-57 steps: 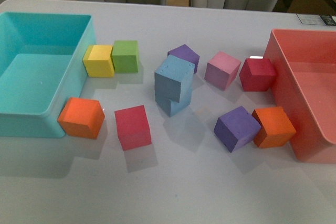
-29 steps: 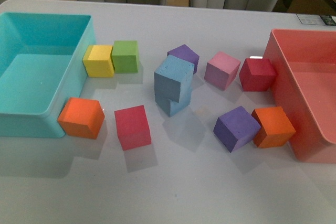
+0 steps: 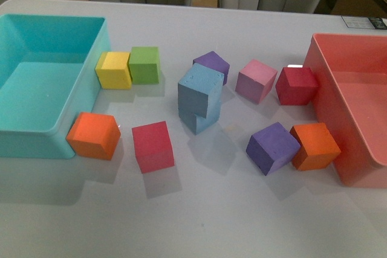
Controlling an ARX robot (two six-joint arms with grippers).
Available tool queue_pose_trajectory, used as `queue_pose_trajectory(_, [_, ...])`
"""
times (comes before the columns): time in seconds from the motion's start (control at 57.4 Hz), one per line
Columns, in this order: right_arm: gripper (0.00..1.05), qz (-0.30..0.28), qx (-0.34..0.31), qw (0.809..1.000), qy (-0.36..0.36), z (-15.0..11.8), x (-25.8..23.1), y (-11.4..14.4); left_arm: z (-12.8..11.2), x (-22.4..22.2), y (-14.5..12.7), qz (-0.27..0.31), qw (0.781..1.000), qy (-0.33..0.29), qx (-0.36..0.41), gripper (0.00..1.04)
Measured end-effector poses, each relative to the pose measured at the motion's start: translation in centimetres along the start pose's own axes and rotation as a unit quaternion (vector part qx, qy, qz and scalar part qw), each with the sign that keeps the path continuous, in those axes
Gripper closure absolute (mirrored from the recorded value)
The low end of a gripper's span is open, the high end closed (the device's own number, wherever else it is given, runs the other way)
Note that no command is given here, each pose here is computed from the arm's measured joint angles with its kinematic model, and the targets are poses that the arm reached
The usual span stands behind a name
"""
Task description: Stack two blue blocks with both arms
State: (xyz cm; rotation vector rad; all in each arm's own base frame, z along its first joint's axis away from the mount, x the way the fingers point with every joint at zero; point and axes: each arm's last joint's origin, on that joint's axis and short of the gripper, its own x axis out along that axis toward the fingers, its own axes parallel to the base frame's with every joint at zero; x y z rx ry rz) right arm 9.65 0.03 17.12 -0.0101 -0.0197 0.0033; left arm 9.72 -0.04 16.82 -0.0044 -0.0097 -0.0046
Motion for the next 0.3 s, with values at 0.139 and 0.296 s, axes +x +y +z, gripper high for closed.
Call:
queue_pose_trajectory(0.139, [0.09,0.000,0.000,1.000,0.000,0.00,0.00,0.00,0.00,0.00,0.00,0.000,1.000,0.000,0.000,0.09])
queue_pose_trajectory(0.296, [0.09,0.000,0.000,1.000,0.000,0.00,0.00,0.00,0.00,0.00,0.00,0.000,1.000,0.000,0.000,0.09])
